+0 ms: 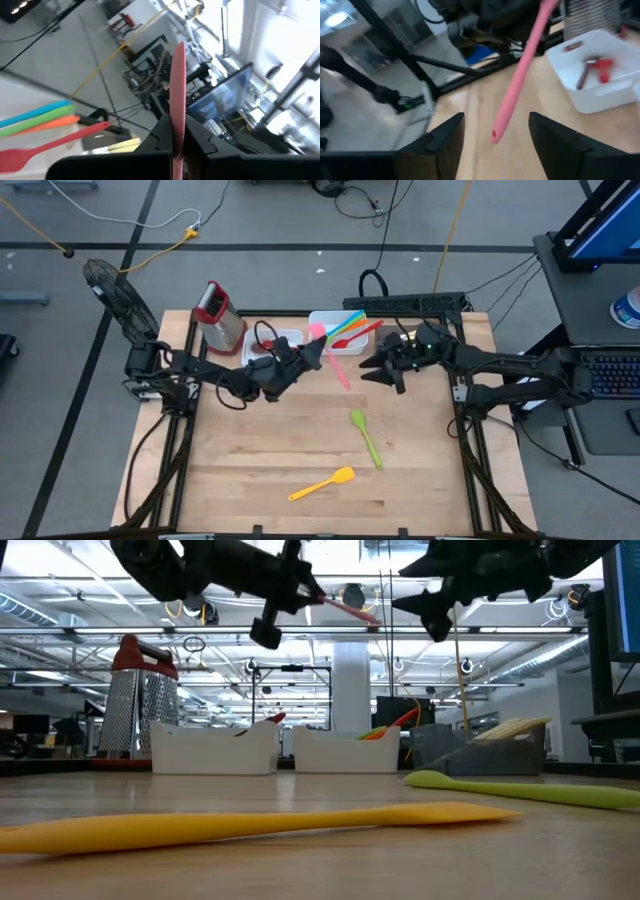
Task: Pick & Place Kitchen Items
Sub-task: Put the pink spatula into the right white bin
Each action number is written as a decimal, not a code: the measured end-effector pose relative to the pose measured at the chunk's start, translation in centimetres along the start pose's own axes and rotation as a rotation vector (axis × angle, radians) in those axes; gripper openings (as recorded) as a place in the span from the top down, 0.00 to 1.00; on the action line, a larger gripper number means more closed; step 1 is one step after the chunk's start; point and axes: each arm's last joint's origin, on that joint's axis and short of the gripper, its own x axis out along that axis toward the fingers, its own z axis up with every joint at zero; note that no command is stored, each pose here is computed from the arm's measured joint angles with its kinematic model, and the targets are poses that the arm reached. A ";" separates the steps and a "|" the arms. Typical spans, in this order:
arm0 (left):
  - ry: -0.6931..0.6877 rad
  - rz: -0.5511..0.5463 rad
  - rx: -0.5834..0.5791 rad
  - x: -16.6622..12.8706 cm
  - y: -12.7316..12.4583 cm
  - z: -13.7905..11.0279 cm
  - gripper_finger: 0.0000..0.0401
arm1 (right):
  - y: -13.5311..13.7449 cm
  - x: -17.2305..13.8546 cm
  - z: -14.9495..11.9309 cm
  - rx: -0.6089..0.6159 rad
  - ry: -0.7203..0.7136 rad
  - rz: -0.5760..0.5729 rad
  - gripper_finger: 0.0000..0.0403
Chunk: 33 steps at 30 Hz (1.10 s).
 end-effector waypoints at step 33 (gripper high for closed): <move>0.013 -0.095 0.052 3.7 -2.6 -0.3 0.98 | -1.9 2.9 0.1 0.169 -0.017 0.170 0.42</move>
